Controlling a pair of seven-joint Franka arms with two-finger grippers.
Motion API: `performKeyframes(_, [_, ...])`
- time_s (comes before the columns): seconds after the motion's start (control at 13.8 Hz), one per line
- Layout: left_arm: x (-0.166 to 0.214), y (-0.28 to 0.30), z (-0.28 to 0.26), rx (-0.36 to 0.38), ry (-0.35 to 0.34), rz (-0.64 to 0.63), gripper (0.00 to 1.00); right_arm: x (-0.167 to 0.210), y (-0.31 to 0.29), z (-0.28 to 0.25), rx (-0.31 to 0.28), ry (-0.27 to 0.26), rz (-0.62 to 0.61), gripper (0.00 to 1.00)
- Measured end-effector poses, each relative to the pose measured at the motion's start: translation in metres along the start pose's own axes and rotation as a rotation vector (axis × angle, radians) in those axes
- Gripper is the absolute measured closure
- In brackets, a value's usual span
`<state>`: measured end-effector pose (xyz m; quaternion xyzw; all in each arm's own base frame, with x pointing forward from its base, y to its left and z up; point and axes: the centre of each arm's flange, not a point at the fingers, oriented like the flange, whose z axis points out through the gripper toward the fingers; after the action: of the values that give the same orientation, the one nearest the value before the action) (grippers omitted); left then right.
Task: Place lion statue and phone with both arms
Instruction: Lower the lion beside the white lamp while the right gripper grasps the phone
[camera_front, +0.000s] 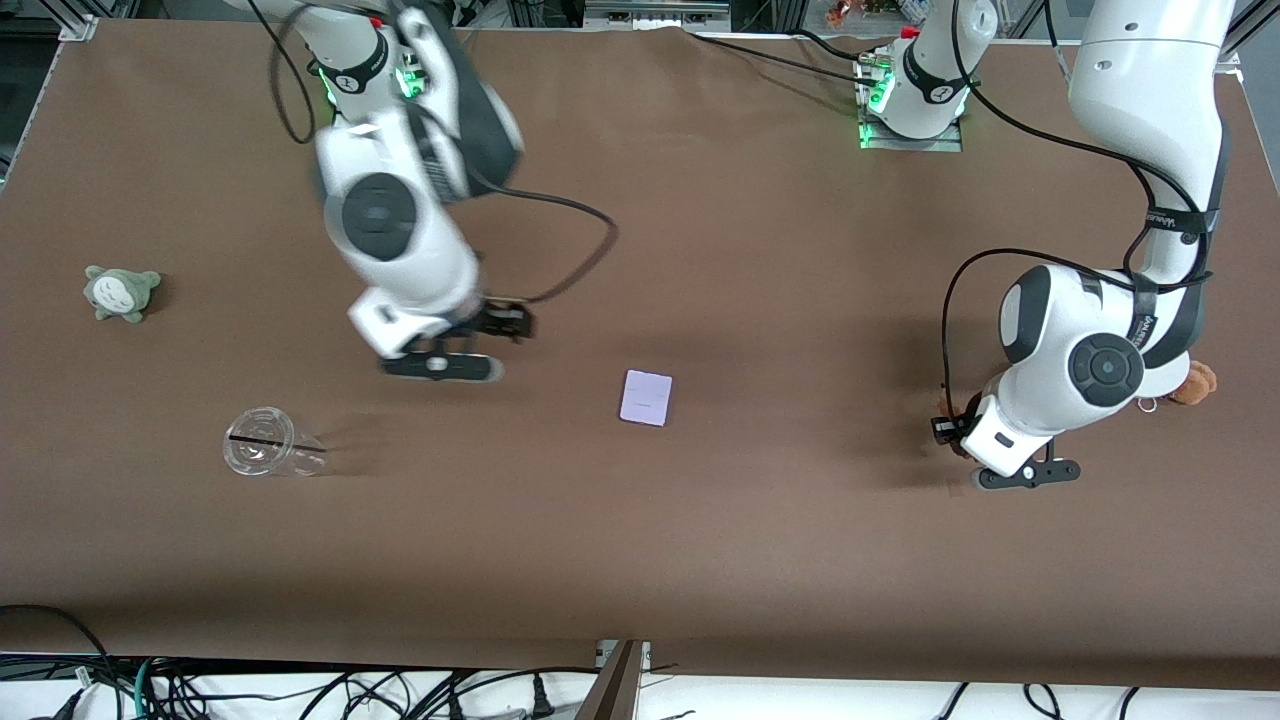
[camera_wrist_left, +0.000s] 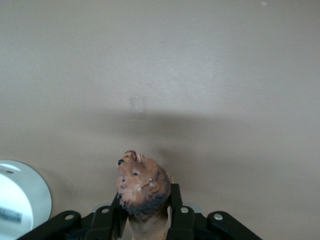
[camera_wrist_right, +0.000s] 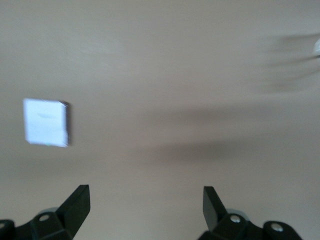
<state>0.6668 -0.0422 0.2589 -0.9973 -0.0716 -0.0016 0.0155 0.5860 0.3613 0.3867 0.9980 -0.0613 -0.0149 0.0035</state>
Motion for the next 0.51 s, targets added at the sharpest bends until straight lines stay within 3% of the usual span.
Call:
performKeyframes(0.29, [-0.03,-0.049,0.038,-0.007,0.006,-0.037,0.63,-0.02,-0.088,0.098,0.044,0.082,0.092,0.0])
performKeyframes(0.51, [-0.042,-0.055,0.036,-0.005,-0.007,-0.041,0.63,-0.011,-0.112,0.14,0.085,0.106,0.185,0.0])
